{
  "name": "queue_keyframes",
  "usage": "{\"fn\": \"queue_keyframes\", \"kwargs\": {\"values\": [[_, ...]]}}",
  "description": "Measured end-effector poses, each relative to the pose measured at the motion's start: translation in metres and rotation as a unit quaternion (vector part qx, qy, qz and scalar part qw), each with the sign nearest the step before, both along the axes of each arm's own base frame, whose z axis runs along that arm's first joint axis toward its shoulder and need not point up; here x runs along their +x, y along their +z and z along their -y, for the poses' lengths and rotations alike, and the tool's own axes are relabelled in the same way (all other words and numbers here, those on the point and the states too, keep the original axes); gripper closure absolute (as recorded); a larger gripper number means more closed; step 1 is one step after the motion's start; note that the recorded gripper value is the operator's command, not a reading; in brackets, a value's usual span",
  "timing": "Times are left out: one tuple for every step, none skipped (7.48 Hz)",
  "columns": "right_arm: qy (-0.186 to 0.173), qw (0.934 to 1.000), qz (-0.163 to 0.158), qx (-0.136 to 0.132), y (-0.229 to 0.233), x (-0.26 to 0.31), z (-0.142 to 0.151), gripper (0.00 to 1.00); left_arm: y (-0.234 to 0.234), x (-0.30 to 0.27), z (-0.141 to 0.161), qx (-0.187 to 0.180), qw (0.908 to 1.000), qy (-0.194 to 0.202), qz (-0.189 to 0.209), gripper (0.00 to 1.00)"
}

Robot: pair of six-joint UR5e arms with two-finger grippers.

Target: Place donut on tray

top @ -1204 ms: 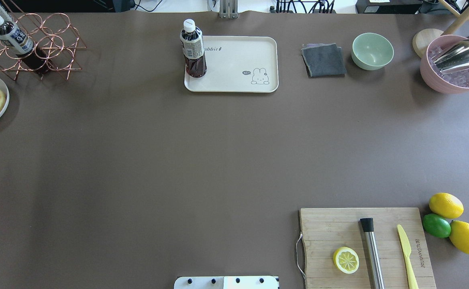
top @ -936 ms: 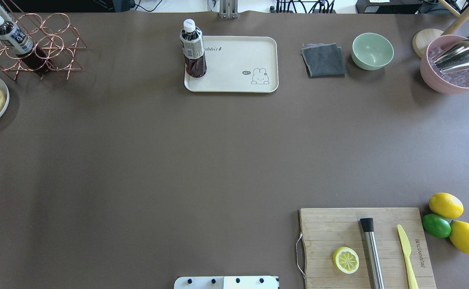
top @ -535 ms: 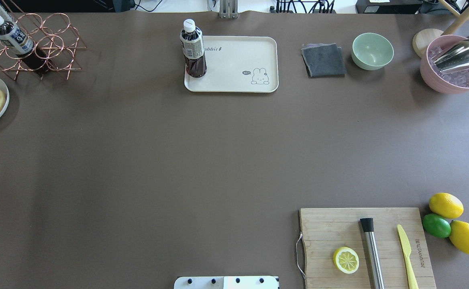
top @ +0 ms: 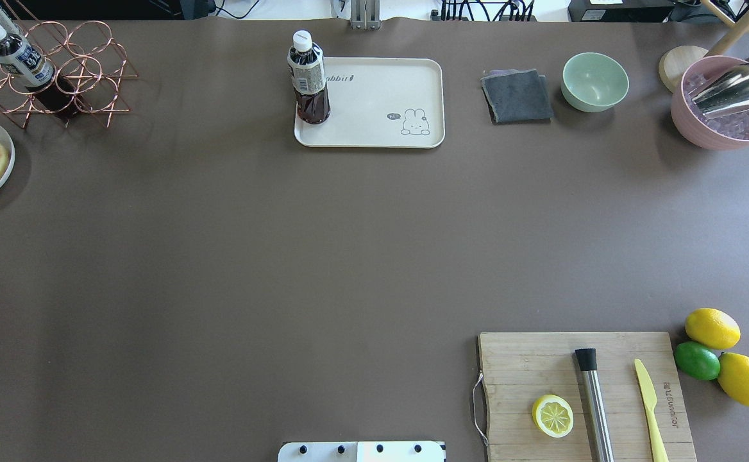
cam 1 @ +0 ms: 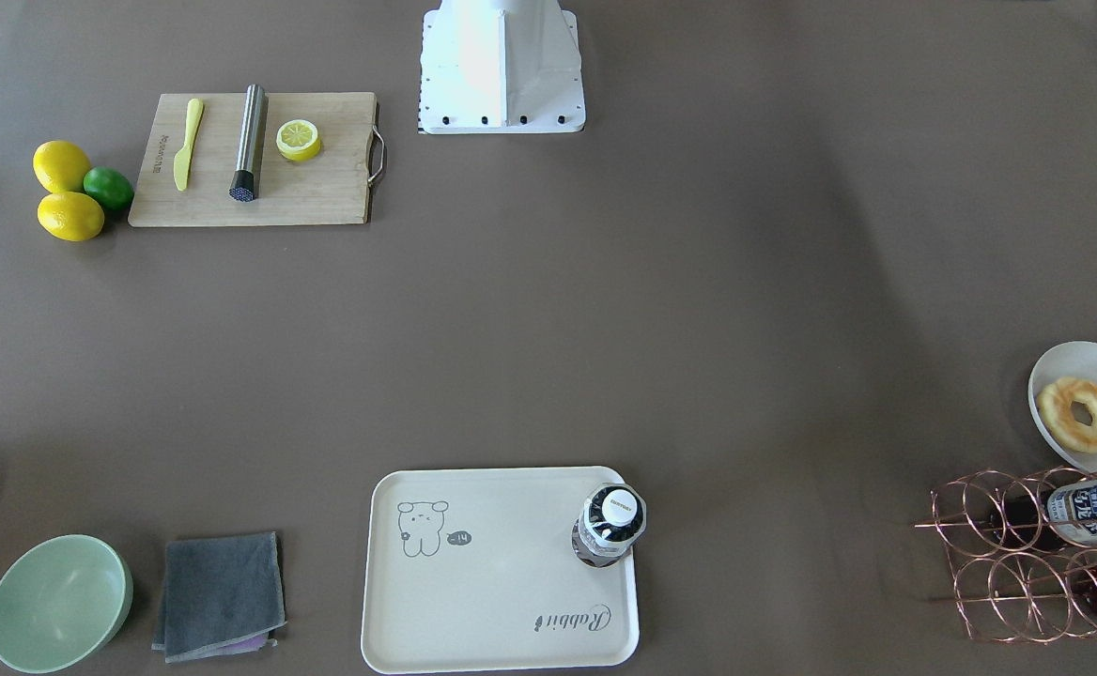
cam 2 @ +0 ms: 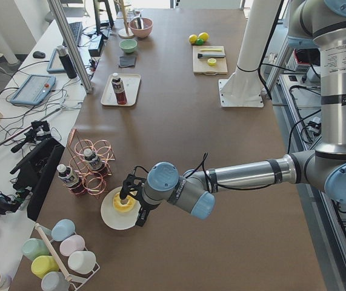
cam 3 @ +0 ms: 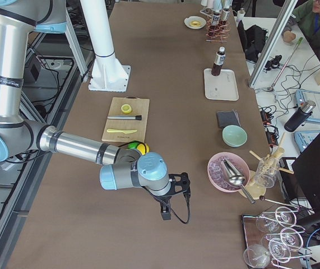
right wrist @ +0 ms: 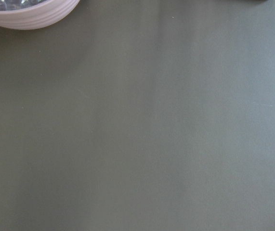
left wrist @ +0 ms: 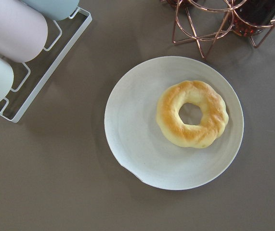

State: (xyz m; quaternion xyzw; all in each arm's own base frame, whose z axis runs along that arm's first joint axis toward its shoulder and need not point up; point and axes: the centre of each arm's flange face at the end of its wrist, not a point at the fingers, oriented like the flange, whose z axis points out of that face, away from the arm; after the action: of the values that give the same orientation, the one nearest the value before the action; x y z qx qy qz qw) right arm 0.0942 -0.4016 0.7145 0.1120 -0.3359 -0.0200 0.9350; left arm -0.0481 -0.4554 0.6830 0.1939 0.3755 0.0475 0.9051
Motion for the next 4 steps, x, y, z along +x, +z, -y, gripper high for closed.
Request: {"fn": "queue_keyframes", "kwargs": {"values": [[0.001, 1.0, 0.001, -0.001, 0.0005, -0.0002, 0.0025, 0.0, -0.001, 0.0002, 0.0002, 0.003, 1.0, -0.001, 0.001, 0.01], [0.0, 1.0, 0.006, 0.002, -0.0028, -0.0008, 0.0087, 0.0, -0.0012, 0.0008, 0.0018, 0.004, 1.0, -0.001, 0.001, 0.01], [-0.001, 0.9999, 0.014, 0.001, -0.0033, -0.002, 0.0098, 0.0, -0.0001, 0.0028, 0.0047, 0.004, 1.0, 0.002, 0.001, 0.01], [-0.004, 0.9997, 0.025, -0.006, 0.0023, -0.0042, 0.0017, 0.0, 0.0078, 0.0043, 0.0047, -0.002, 1.0, 0.005, 0.001, 0.01]]}}
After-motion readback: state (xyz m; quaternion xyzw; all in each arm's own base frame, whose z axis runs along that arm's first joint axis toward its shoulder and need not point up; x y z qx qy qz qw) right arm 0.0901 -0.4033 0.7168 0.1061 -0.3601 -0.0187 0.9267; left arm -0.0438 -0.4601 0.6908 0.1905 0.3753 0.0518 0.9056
